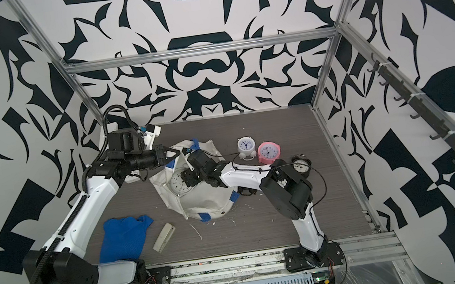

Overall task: Take the alarm clock out of the canvas bag
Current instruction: Pick up the alarm from the canvas bag.

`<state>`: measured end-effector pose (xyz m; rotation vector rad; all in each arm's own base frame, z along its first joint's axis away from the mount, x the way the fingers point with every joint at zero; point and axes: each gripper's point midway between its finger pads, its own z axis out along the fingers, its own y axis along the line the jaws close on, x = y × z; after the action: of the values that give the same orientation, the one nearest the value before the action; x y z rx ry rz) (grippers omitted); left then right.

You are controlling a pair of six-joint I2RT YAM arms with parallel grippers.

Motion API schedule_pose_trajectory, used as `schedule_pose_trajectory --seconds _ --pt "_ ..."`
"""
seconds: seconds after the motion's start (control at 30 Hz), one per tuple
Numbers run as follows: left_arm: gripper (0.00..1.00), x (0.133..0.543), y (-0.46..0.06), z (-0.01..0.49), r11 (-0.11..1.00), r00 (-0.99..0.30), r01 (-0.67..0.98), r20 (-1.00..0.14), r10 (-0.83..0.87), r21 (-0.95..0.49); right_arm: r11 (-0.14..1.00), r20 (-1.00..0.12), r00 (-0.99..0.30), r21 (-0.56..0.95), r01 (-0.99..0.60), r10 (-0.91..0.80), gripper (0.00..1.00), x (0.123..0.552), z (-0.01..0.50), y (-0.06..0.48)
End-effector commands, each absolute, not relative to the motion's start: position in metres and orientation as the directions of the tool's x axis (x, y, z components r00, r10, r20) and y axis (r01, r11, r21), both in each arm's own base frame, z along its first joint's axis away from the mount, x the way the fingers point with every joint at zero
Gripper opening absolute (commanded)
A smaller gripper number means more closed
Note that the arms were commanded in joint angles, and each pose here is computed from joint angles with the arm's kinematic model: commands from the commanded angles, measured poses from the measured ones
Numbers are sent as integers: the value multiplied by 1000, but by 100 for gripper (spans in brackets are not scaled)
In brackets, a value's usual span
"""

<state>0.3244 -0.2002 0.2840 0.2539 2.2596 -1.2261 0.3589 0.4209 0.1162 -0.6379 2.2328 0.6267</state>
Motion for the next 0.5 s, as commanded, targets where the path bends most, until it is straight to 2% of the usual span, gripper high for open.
schedule_pose_trajectory --seconds 0.0,0.13,0.23,0.47 --pt "0 306 -213 335 460 -749 567 -660 -59 -683 796 -762 -600 196 -573 -245 72 368 130 407" --pt "0 307 -212 333 467 -749 564 -660 -58 -681 795 -770 -587 182 -579 -252 68 365 136 399" --pt "0 307 -212 333 468 -750 563 -659 -58 -681 805 -782 -570 157 -572 -252 62 365 140 391" --pt "0 307 -212 332 473 -751 560 -658 -58 -681 858 -799 -524 20 -513 -295 49 376 141 364"
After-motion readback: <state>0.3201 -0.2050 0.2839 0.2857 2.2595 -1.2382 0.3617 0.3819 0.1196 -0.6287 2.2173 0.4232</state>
